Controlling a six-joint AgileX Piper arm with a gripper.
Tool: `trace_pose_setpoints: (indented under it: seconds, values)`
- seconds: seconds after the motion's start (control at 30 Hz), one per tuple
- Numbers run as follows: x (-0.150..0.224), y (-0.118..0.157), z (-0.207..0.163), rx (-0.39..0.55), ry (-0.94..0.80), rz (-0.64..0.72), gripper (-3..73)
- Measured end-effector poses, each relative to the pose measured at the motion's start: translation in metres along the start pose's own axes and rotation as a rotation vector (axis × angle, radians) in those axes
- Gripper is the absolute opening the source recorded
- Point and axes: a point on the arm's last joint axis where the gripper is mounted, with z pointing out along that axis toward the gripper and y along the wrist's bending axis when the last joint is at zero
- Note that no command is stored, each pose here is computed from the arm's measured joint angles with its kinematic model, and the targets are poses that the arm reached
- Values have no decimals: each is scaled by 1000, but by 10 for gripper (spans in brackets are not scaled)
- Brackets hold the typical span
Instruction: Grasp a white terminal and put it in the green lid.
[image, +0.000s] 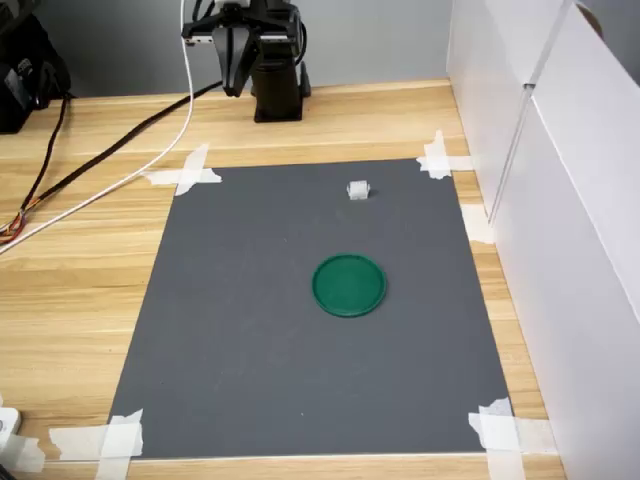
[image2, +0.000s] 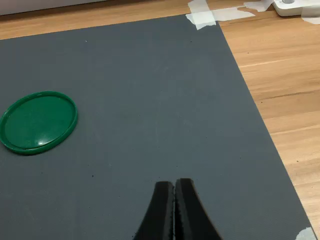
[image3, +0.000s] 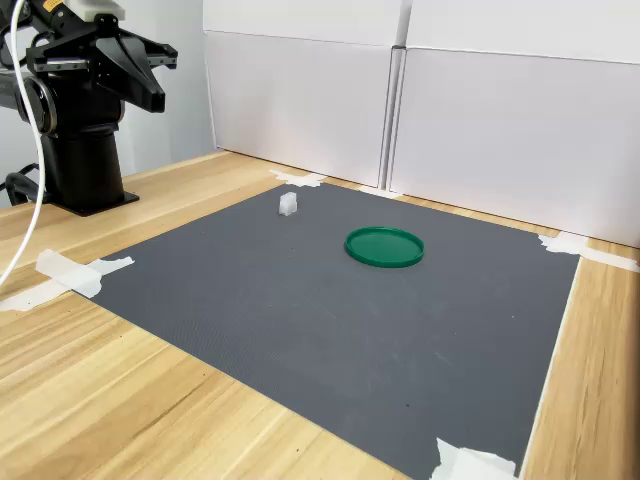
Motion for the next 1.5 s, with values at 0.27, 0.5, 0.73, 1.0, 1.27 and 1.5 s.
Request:
trace_pose_setpoints:
  seconds: [0.27,0.5,0.73,1.0,1.27,1.5]
  values:
    - [0,0,0,0,0,0,-21]
    - [0,0,0,-2,-1,3,-21]
    - [-4,3,2,-29,38,-34,-21]
    - [-37,7,13,-57,126,-65,-21]
    - [-77,11,36,-59,199,-76,-21]
    - [-113,18,73,-108,269,-153,-21]
